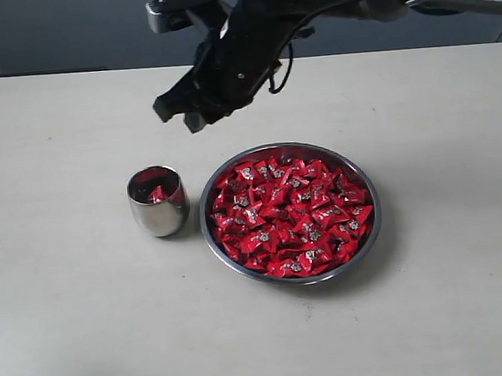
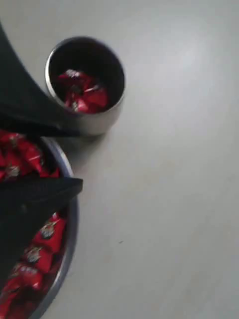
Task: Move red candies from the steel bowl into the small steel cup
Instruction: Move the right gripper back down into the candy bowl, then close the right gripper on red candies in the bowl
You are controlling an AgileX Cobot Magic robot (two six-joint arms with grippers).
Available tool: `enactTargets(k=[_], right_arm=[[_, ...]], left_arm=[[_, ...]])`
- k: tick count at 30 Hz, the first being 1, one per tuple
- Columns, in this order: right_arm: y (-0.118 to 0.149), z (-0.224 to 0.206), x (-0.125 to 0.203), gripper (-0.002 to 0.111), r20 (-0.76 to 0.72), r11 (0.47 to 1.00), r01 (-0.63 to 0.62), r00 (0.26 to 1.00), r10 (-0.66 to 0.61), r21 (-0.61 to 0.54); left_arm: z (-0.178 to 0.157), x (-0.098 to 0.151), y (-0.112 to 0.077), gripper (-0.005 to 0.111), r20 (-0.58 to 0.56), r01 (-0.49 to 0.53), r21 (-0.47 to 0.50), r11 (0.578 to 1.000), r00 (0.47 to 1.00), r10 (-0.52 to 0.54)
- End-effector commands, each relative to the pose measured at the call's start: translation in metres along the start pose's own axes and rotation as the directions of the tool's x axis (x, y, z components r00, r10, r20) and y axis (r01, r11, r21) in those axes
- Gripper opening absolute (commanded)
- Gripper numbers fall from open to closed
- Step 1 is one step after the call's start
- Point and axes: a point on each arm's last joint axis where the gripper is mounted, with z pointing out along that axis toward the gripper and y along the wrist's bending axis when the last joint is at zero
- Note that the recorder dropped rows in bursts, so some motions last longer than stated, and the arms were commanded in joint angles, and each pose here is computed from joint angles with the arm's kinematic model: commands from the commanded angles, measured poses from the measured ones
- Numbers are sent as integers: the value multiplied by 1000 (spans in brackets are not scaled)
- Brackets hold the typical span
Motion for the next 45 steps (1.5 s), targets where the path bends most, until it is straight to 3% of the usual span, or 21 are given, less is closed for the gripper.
enactTargets(k=[1,5,12,45], right_arm=[[-23,-12,18,27,-193,1000,-7,981,11,22],[-29,-10,41,28,-362,998,35,932,-15,47],[-29,7,79,56,-502,1000,-2,865,14,24],[-34,21,106,55,-543,999,8,840,20,49]], left_arm=[[0,1,0,0,8,-1,9,1000,1000,1],[0,1,0,0,8,-1,9,1000,1000,1],[0,1,0,0,8,-3,8,1000,1000,3],[0,1,0,0,8,-4,8,1000,1000,4]])
